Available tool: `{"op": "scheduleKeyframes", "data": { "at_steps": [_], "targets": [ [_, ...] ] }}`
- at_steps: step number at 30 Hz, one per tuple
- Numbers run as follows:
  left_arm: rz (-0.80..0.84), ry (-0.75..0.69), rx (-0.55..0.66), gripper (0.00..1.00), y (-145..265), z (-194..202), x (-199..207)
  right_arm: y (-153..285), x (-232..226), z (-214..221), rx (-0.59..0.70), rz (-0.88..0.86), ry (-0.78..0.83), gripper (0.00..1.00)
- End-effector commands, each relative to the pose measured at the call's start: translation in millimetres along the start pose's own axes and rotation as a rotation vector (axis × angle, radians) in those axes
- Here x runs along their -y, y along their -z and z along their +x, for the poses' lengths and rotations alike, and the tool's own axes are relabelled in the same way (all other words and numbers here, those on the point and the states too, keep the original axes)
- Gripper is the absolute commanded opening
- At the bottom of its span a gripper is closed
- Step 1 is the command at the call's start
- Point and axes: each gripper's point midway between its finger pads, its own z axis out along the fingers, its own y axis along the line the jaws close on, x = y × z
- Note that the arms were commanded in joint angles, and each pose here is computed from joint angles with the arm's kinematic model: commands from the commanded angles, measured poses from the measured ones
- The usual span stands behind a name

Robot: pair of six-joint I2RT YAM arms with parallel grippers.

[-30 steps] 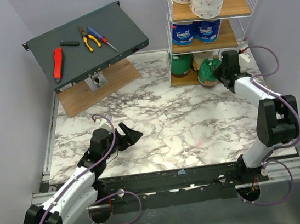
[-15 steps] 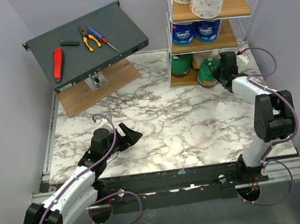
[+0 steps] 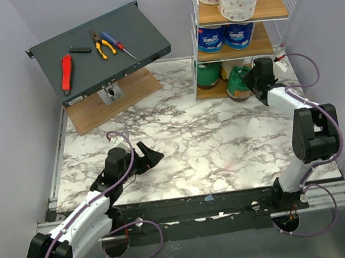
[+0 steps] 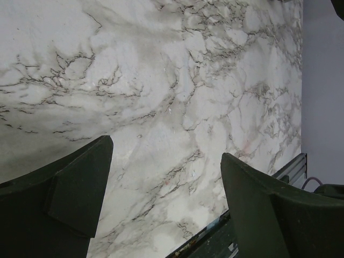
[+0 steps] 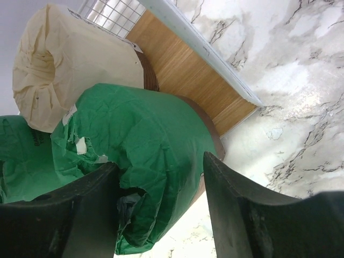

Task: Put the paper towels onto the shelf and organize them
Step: Pick up the paper towel from the center of the board, then place the paper towel on the shelf.

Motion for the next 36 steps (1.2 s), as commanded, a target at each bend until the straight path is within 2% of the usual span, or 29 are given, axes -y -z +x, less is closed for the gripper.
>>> {"op": "scheduleKeyframes", "data": {
  "at_steps": [1,10,15,18,21,23,27,30,36],
  "targets": [
    [0.017,-0.015,0.028,0.84,0,-7,7,11,-16,-26,0.049,-0.04,-0.012,0.62],
    [0.033,-0.015,0.026,0.84,2,-6,9,42,-5,-35,0.063,-0.026,0.002,0.73],
    [0.051,-0.023,0.026,0.84,4,-6,14,79,-12,-43,0.066,-0.109,0.004,0.74],
    [0.062,-0.029,0.026,0.84,4,-7,18,105,-22,-33,0.054,-0.23,-0.002,0.61],
    [0.066,-0.024,0.018,0.84,3,-5,20,119,-23,-10,0.009,-0.331,-0.002,0.3],
    [0.065,-0.023,0.018,0.84,3,-5,20,119,-19,11,-0.041,-0.352,0.003,0.19],
    [0.063,-0.017,0.02,0.84,4,-5,20,113,-16,52,-0.128,-0.387,0.009,0.09],
    [0.056,-0.016,0.027,0.84,5,-6,19,98,-12,77,-0.189,-0.382,-0.012,0.07],
    [0.032,-0.014,0.056,0.84,9,-9,15,70,-28,96,-0.239,-0.413,-0.1,0.04]
  ]
}}
